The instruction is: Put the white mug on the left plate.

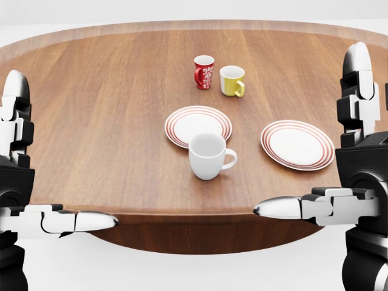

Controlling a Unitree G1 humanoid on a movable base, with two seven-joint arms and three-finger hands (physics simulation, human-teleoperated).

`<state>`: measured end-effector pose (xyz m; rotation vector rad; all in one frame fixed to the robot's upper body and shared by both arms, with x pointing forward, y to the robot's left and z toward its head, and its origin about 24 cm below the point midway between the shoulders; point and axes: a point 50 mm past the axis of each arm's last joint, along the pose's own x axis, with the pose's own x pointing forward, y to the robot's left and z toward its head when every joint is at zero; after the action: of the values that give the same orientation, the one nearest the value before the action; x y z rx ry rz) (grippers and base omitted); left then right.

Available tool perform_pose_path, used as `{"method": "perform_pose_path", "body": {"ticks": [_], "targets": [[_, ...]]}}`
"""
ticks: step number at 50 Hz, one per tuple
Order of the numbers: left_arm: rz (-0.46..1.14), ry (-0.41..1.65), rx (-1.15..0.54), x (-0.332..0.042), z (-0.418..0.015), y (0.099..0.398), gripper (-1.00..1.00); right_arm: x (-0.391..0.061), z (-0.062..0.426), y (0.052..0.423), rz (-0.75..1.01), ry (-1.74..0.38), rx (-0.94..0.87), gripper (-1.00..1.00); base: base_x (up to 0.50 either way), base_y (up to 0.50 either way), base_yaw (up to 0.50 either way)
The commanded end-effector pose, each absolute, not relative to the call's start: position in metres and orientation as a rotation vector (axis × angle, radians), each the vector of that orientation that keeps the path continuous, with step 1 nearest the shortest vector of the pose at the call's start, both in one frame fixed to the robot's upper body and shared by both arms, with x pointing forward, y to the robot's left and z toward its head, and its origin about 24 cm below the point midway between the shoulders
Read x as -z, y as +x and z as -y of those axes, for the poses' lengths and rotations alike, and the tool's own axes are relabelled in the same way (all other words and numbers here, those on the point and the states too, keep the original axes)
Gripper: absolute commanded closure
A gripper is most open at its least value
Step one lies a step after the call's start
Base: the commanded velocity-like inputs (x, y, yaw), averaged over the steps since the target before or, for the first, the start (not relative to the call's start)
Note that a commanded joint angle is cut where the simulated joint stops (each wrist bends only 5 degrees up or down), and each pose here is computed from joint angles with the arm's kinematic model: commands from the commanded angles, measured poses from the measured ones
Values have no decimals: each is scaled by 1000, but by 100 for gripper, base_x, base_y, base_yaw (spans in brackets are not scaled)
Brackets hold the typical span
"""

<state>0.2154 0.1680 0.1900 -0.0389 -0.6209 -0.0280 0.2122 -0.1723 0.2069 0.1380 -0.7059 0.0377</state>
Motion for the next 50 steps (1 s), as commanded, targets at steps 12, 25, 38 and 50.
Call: {"method": "perform_pose_path", "body": {"ticks": [12,25,38,50], "targets": [[620,-38,32,-190,-168,214,-100,-202,172,213,684,142,-43,-100,0,24,0],[614,-36,38,-188,-167,214,-100,-205,171,209,701,167,-79,-100,36,-3,0],[611,-35,38,-188,-167,215,-100,-206,171,209,704,162,-84,-100,50,-5,0],[622,-37,39,-190,-167,213,-100,-205,168,208,701,159,-99,-100,50,-1,0]]}}
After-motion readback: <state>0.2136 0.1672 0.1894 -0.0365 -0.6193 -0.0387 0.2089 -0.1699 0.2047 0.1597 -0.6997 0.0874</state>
